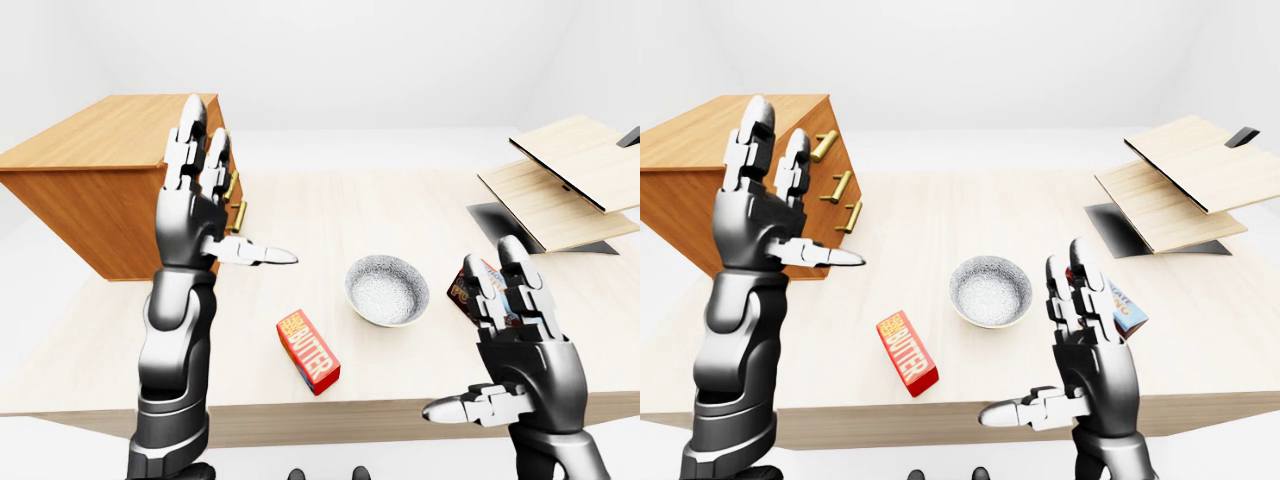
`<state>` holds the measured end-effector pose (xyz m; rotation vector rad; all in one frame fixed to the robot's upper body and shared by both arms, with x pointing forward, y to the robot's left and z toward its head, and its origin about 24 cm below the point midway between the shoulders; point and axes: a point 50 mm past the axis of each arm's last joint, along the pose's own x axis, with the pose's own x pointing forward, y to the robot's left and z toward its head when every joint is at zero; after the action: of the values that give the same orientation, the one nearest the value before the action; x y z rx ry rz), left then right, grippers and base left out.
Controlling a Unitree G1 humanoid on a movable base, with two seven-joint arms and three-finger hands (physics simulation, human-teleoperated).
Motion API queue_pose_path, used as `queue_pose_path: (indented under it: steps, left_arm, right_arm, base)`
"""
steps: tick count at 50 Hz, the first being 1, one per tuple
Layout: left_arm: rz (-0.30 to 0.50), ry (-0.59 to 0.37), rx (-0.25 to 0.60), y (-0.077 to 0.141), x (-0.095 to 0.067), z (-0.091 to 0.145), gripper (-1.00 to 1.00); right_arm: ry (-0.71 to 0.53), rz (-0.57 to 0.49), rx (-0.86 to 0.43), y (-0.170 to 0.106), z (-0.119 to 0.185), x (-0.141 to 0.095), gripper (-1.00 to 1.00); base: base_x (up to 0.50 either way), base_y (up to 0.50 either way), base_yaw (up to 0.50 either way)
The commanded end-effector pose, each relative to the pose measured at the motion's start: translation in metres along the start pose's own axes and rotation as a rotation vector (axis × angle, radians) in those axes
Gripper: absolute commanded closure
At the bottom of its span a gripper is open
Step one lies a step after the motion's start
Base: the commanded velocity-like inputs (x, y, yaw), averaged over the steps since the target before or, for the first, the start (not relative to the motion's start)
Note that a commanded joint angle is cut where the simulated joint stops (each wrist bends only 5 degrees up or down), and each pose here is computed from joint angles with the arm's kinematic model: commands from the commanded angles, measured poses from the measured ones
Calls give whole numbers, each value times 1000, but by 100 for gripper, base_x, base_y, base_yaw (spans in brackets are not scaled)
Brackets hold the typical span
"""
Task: Close the top drawer of the cabinet and put the bowl on top of it.
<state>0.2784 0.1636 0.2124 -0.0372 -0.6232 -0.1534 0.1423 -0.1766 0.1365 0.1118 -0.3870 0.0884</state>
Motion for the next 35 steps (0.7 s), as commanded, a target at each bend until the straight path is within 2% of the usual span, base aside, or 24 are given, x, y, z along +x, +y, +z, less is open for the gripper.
queue_pose_path:
  steps: [1, 13, 18, 23, 26, 35]
  left_arm:
    - [-129, -134, 80, -41, -24, 34, -100]
    - [-256, -128, 252, -76, -33, 34, -100]
    - [-265, -123, 339, -87, -33, 32, -100]
    - [-283, -140, 378, -98, -35, 36, -100]
    - [-310, -124, 442, -110, -34, 31, -100]
    - [-325, -116, 523, -124, -29, 30, -100]
  right_arm:
    - [-3, 1, 3, -1, 2, -1, -100]
    - [-3, -1, 5, -1, 2, 0, -100]
    - [-5, -2, 5, -2, 3, 0, -100]
    - [-8, -5, 5, -3, 4, 0, -100]
    - [-12, -4, 6, -3, 5, -1, -100]
    - [-21, -9, 12, -6, 9, -3, -100]
  base:
    - [0, 0, 0]
    - [0, 0, 0]
    - [0, 0, 0]
    - [0, 0, 0]
    - [0, 0, 0]
    - [0, 0, 0]
